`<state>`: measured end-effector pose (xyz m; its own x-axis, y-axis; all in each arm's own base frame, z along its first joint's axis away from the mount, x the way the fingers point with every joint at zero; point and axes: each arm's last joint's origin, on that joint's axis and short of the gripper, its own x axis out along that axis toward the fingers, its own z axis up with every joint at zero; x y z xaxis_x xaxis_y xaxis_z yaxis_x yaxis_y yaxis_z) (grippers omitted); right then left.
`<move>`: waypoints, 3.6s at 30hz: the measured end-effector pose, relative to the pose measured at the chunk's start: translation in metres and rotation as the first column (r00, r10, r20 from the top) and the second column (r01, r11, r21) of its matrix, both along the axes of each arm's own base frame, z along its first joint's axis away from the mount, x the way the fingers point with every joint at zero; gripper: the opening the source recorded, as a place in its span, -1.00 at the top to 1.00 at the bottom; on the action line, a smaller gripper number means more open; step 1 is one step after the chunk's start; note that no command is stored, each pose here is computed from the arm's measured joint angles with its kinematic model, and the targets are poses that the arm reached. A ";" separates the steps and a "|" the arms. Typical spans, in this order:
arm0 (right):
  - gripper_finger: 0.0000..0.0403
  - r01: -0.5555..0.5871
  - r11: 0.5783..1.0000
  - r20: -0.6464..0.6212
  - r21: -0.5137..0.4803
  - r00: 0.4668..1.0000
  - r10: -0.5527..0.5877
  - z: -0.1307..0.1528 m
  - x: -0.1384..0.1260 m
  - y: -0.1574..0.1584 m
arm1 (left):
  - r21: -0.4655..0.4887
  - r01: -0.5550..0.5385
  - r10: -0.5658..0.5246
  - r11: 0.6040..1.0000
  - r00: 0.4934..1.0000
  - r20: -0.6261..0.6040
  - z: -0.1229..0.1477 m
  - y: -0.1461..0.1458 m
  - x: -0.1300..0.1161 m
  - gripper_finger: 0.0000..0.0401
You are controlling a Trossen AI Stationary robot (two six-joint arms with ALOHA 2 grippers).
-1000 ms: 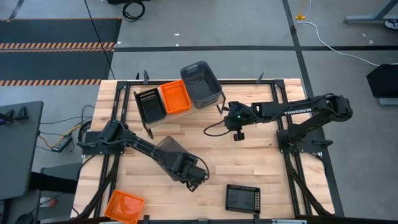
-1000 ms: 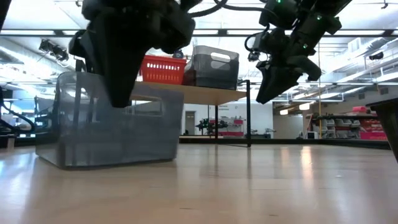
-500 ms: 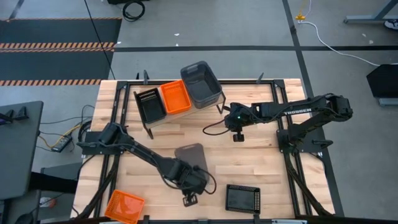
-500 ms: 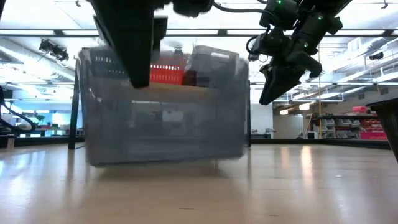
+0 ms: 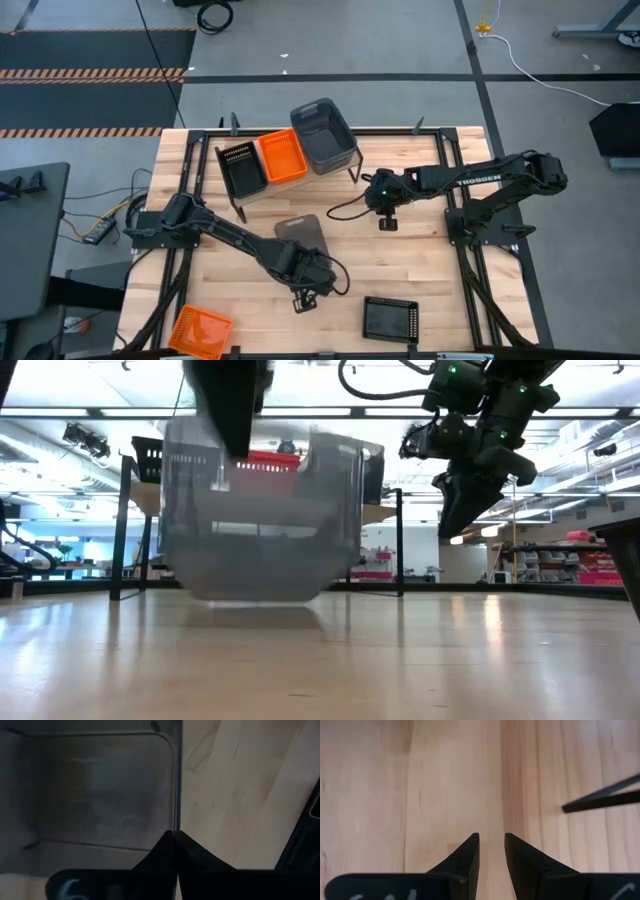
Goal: Stack baskets on shelf by color
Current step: Stack the black bin on top of the other black bin on the shelf
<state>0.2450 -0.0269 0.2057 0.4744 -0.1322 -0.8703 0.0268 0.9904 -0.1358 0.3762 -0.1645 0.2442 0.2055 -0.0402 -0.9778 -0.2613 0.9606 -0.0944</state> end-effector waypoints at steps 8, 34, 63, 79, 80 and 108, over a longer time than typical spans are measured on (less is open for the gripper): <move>0.51 0.074 0.996 -0.027 0.043 0.997 -0.073 -0.002 -0.003 0.001 | 0.168 0.054 -0.069 0.984 0.994 0.081 0.069 0.000 -0.008 0.98; 0.51 0.152 0.982 -0.047 0.115 0.988 -0.147 -0.003 -0.004 0.019 | 0.627 0.145 -0.259 0.766 0.961 0.094 0.158 0.093 -0.014 0.97; 0.51 0.206 0.969 0.019 0.133 0.977 -0.211 -0.001 -0.006 0.070 | 0.424 -0.157 -0.026 0.892 0.918 0.395 0.192 0.240 -0.017 0.97; 0.51 0.193 0.973 0.020 0.123 0.980 -0.197 -0.001 -0.006 0.070 | 0.337 -0.189 0.026 0.922 0.900 0.435 0.191 0.237 -0.014 0.92; 0.51 0.192 0.974 0.020 0.122 0.980 -0.196 -0.001 -0.006 0.070 | 0.337 -0.188 0.025 0.923 0.900 0.435 0.191 0.237 -0.014 0.89; 0.51 0.191 0.974 0.020 0.122 0.981 -0.195 -0.001 -0.006 0.070 | 0.362 -0.168 -0.002 0.917 0.905 0.426 0.191 0.236 -0.014 0.42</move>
<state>0.2393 0.0430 0.2044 0.4775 -0.1202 -0.8704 0.2217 0.9750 -0.0130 0.3624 0.0716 0.4357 0.5750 0.3534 -0.7379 -0.3611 0.9189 0.1587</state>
